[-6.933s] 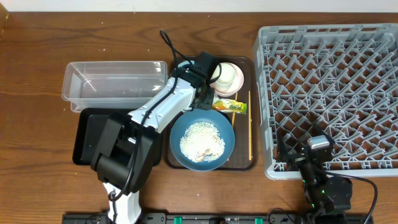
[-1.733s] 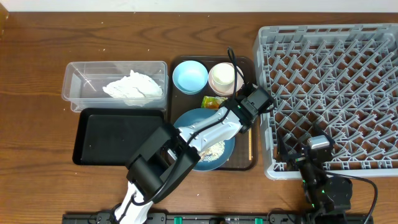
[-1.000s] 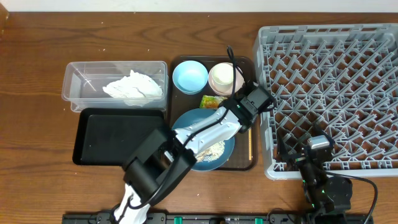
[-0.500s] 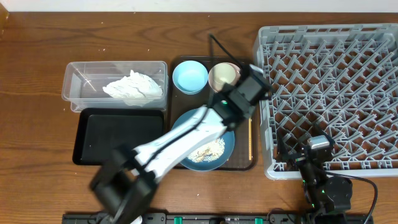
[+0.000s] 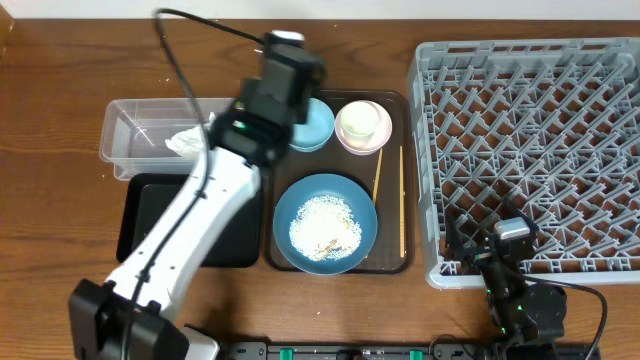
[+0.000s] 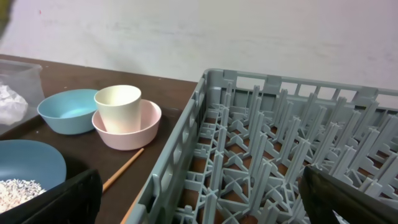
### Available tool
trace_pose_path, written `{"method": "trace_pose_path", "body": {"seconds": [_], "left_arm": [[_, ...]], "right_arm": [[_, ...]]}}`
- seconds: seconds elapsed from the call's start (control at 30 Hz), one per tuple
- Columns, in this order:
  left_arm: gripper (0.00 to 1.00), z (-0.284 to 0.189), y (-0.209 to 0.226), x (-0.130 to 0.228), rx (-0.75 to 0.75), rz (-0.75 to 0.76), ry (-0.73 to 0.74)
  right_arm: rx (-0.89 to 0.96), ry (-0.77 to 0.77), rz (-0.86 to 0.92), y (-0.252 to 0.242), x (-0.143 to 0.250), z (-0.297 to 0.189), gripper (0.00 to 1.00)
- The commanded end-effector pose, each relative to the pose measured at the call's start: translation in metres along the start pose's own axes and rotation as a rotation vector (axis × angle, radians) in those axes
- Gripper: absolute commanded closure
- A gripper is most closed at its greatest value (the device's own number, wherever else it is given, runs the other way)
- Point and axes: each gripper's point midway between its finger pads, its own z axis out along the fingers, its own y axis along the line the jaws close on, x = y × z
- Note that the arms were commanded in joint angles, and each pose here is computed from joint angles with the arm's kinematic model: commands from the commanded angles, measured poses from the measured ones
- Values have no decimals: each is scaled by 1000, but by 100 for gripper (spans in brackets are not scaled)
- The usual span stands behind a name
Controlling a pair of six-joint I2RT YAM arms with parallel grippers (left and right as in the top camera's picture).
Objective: Sort waste into correct bins and load items into the dishwasher rack
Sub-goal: 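Carry the wrapper left and release it into the clear bin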
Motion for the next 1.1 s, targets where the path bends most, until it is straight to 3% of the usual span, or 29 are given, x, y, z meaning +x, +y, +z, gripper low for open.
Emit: {"method": "trace_pose_path", "body": {"seconds": [0.0,0.23,0.67,0.77,0.8,0.83,0.87,1.07], "left_arm": [[94,7,33,2,-70,62,25],[94,23,90,31,-173,27,157],[92,71,108,100,-219,46,378],[84,69,108,103,-222,37,391],[76,68,108,103,-219,37,393],[59,67,107,104,-212,36,394],[53,66,105,104,-197,33,397],[51,53,87,96,-75,0,381]], "right_arm": [[-2,3,-1,1,1,0,1],[-3,3,-1,1,1,0,1],[-2,3,-1,1,1,0,1],[-3,3,-1,1,1,0,1],[-3,3,-1,1,1,0,1],[-2,3,-1,1,1,0,1],[-2,3,-1,1,1,0,1],[-3,3,-2,1,1,0,1]]}}
